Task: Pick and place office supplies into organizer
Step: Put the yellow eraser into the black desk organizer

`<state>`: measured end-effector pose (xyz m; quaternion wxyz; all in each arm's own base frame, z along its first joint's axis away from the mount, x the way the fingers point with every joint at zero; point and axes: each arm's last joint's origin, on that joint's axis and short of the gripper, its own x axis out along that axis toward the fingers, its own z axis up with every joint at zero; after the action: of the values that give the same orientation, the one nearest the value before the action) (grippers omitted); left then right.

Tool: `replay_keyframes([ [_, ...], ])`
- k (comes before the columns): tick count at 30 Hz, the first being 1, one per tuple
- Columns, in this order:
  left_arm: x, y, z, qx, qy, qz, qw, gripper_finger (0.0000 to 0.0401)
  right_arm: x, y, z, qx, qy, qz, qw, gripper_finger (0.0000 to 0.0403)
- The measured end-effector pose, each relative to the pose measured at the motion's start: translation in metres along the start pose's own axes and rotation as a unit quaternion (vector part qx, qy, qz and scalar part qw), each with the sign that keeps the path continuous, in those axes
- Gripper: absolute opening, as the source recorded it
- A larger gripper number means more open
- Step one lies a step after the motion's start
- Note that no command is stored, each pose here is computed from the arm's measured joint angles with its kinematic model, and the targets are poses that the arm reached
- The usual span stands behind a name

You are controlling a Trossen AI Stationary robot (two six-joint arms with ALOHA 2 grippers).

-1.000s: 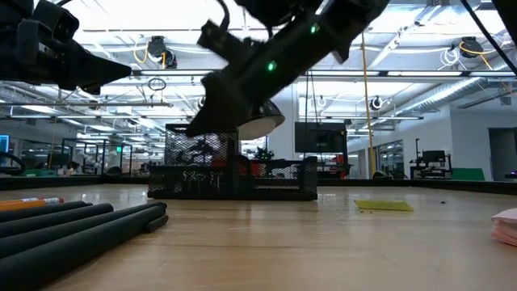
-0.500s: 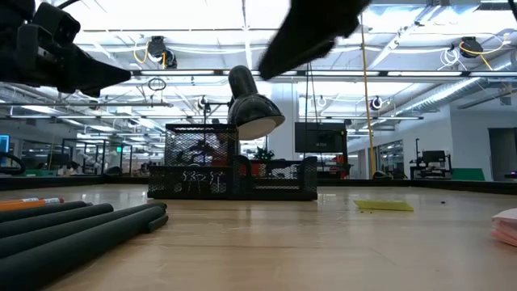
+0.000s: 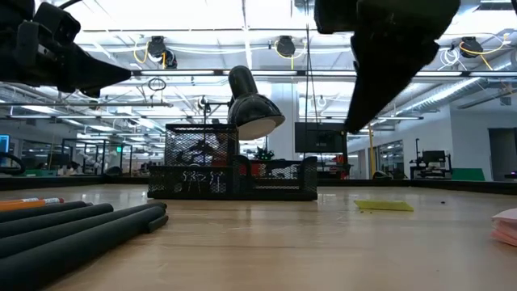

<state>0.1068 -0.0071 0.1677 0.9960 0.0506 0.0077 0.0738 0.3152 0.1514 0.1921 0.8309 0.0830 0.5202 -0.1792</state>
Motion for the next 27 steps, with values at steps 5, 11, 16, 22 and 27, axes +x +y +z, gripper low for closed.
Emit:
replay_keyframes([
  [5, 0.0, 0.0, 0.0, 0.0, 0.001, 0.0, 1.0, 0.0006, 0.02, -0.007, -0.011, 0.028, 0.033, 0.033, 0.999, 0.015],
  [11, 0.0, 0.0, 0.0, 0.0, 0.001, -0.001, 1.0, 0.0006, 0.044, -0.023, -0.025, 0.059, 0.055, 0.038, 0.996, 0.015],
  [16, 0.0, 0.0, 0.0, 0.0, 0.0, -0.002, 1.0, 0.0006, 0.054, -0.034, -0.034, 0.065, 0.07, 0.036, 0.995, 0.0152],
  [22, 0.0, 0.0, 0.0, 0.011, 0.001, -0.002, 1.0, 0.0006, 0.065, -0.037, -0.045, 0.05, 0.044, 0.057, 0.996, 0.0145],
  [27, 0.0, 0.0, 0.0, 0.009, 0.001, -0.002, 1.0, 0.0006, 0.07, -0.041, -0.052, 0.042, 0.045, 0.049, 0.997, 0.0114],
])
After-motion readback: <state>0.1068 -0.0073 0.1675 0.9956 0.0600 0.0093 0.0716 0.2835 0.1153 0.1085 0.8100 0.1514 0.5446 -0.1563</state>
